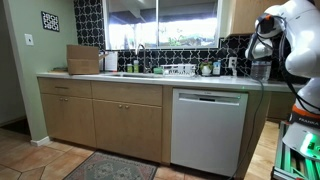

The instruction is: Push the water bottle forward

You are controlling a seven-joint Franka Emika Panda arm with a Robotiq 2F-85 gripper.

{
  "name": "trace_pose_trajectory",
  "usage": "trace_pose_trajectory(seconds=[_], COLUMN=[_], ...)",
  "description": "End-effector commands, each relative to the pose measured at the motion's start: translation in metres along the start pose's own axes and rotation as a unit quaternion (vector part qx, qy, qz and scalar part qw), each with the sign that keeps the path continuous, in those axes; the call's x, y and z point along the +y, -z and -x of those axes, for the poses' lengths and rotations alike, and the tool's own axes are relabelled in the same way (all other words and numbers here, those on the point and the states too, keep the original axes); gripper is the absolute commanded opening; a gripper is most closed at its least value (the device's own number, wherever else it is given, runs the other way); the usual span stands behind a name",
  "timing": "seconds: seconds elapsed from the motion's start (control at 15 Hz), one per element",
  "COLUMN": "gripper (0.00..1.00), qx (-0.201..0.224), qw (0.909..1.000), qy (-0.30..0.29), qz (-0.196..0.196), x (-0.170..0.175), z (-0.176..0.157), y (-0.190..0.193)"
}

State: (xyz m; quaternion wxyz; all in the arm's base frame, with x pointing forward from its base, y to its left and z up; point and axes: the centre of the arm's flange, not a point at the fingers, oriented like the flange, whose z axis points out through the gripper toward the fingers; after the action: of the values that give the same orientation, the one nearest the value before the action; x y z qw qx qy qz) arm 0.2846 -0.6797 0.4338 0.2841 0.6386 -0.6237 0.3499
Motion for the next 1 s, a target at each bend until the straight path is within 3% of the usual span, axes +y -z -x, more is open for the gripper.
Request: trace_pose_trajectory(seconds=[0.0, 0.2, 0.4, 0.6, 0.93], gripper=[1.00, 1.00, 1.00, 1.00, 1.00], qx=[-0.063, -0.122, -0.188, -0.257, -0.338], qw=[0.9959, 0.9862, 0.9694, 0.9453, 0.9006], qy=[0.063, 0.112, 0.154, 0.198, 0.271], qz=[0.010, 0.014, 0.035, 0.034, -0.031], x=[0.005, 0.009, 0.018, 0.020, 0.013], z=[0.013, 0.024, 0.028, 0.035, 0.047], y=[0.037, 0.069, 0.111, 0.159, 0.254])
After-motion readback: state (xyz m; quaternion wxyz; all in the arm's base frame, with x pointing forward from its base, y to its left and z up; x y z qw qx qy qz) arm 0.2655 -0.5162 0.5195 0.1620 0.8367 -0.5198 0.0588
